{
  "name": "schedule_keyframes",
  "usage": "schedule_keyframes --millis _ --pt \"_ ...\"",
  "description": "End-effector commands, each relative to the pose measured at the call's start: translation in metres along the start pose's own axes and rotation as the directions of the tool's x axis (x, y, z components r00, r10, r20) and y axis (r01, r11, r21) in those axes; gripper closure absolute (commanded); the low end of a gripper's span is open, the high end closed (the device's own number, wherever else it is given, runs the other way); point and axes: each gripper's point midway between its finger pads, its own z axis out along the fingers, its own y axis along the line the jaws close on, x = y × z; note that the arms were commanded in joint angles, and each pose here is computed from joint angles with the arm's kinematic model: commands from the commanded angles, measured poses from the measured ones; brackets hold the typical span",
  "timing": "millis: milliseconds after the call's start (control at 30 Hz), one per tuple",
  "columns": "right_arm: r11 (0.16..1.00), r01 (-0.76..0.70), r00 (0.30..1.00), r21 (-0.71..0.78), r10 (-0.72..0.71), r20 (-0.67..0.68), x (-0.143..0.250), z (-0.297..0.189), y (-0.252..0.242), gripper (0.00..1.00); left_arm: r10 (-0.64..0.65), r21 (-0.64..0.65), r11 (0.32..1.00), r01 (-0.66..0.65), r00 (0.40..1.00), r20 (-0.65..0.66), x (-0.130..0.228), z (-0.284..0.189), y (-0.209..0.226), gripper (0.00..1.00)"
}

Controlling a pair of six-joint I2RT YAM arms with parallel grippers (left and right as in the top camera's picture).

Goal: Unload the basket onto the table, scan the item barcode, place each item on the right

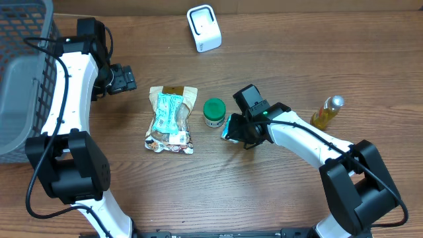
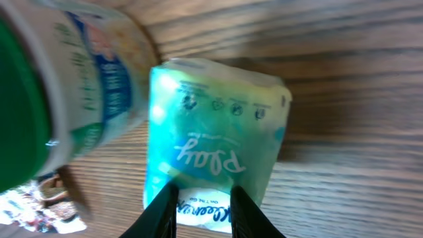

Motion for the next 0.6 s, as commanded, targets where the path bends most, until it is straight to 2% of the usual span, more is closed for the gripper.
schedule_keyframes --millis 0,100,367,433,567 --pt "0.996 -0.011 0.999 0.084 0.007 0.049 -0.012 -0.003 -0.017 0.76 0.014 0.001 1.0 -0.014 1.0 0.027 -0.005 -0.008 -0.001 0.0" --pt "0.99 -0.01 0.999 0.137 0.003 0.049 -0.016 -0.007 -0.034 0.77 0.014 0.001 1.0 -0.014 1.0 0.027 -0.005 -0.008 -0.001 0.01" --pt "0.986 0.046 0.997 0.158 -0.054 0.048 -0.036 -0.015 -0.059 0.76 0.014 0.001 1.0 -0.014 1.0 0.027 -0.005 -0.008 -0.001 0.0" --pt "0.987 0.089 0.995 0.13 -0.095 0.037 -0.045 -0.025 -0.053 0.72 0.015 0.001 1.0 -0.015 1.0 0.027 -0.005 -0.008 -0.002 0.0" --pt "0.978 0.175 0.984 0.114 -0.178 0.017 -0.056 -0.054 -0.032 0.69 0.014 0.001 1.0 -0.014 1.0 0.027 -0.005 -0.008 -0.001 0.01"
